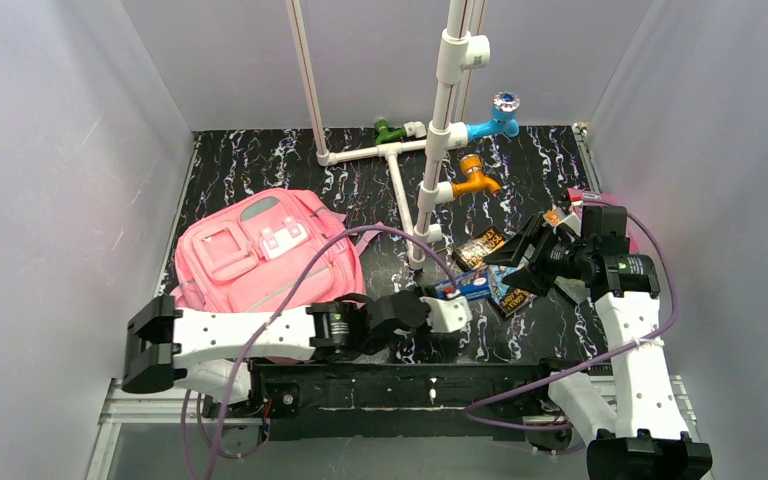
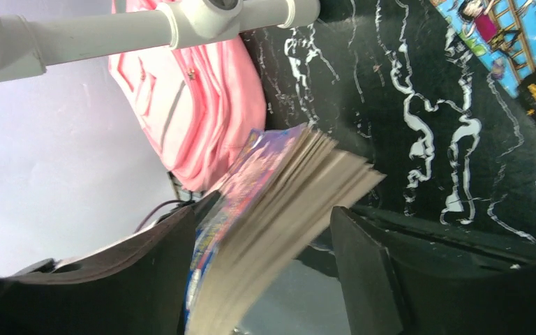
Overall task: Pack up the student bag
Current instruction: Pick up the book from the center of the board.
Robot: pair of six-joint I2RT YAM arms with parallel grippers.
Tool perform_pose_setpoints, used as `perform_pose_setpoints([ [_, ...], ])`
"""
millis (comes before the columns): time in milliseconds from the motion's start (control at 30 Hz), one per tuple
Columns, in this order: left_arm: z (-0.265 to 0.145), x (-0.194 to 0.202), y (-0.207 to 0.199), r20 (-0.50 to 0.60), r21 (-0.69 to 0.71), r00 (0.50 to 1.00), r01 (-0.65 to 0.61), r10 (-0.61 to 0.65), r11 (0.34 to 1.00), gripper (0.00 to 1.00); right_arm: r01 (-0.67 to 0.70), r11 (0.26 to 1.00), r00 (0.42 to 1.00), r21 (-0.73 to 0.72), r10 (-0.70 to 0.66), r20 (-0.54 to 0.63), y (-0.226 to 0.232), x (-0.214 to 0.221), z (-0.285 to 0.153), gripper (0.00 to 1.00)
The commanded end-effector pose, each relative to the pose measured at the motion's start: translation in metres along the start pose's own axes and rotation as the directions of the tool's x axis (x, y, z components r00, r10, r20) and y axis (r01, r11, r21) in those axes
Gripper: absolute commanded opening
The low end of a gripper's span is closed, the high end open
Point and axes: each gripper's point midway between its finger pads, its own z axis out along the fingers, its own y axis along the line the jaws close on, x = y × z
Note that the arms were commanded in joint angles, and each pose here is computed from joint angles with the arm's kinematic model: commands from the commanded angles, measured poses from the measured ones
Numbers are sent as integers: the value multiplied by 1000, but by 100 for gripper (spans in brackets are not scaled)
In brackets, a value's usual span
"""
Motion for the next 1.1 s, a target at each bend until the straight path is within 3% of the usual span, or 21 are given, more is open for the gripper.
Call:
perform_pose_setpoints([
  [0,-53,3,7,1,98,985,170,-171,981,0,172,985,982,31,-174,73,4,-18,-7,82],
  [167,-107,12,9,-46,249,940,339,-338,907,0,275,950,954,146,-289,81,-22,-35,2,90],
  [300,-152,19,17,-70,382,872,472,-485,794,0,360,918,933,168,-350,-86,-40,-8,43,90],
  [433,-177,24,14,-101,491,841,507,-531,709,0,535,822,838,196,-487,-245,-34,44,86,91],
  [600,-191,22,-2,-161,626,841,491,-516,606,0,587,806,795,80,-555,-246,-18,80,98,93],
  [700,-205,4,-15,-130,743,833,441,-537,504,0,672,740,728,-38,-669,-151,9,86,79,92],
  [867,-220,-5,-23,-69,816,847,352,-528,458,0,763,552,629,-336,-754,189,95,89,7,98],
  [1067,-213,-21,-23,-98,871,848,327,-521,368,0,637,324,633,-699,-737,235,172,131,-43,98],
])
